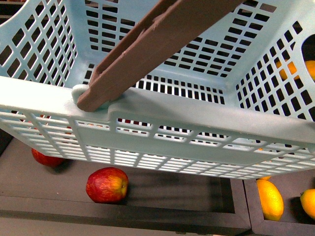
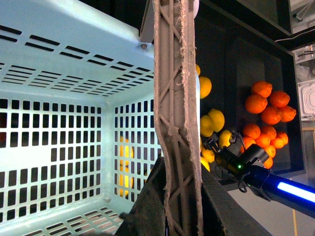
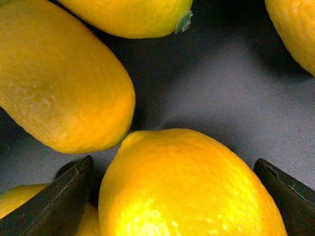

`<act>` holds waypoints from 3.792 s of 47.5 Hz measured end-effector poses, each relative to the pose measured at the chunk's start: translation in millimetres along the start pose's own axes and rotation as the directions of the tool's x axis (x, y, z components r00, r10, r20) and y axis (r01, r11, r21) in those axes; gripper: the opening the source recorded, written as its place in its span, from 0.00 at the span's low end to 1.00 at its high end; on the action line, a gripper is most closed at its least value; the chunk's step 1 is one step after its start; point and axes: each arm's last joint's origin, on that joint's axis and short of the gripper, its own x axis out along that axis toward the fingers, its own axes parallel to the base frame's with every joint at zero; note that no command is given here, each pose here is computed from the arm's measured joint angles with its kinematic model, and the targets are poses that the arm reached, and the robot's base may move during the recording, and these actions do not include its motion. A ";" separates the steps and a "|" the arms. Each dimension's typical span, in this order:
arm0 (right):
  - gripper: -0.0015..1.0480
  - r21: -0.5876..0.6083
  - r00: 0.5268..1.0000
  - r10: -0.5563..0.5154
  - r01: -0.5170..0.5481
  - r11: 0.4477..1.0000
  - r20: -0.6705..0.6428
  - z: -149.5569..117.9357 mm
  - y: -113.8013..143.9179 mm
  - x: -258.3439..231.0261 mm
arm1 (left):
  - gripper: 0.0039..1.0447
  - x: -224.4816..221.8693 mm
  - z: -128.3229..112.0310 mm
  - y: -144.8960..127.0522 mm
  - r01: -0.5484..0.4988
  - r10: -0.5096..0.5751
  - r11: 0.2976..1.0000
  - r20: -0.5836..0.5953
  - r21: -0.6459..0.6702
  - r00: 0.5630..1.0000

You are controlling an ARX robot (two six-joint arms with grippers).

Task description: Pick lemon and mango into basket

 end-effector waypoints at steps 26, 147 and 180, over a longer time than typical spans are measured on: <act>0.70 0.013 1.000 0.027 -0.027 1.000 -0.015 -3.5 -3.3 -1.6 | 0.07 0.0 0.0 0.0 0.000 0.000 1.000 0.000 0.000 1.000; 0.48 -0.579 0.481 0.650 -0.310 0.754 0.589 -111.6 164.2 -388.0 | 0.07 0.9 -0.5 -0.3 -0.005 0.005 1.000 0.000 0.009 1.000; 0.02 -0.592 0.485 0.646 -0.285 0.754 0.589 -162.3 131.0 -370.8 | 0.07 0.9 -0.1 0.1 -0.005 0.005 1.000 0.000 0.007 1.000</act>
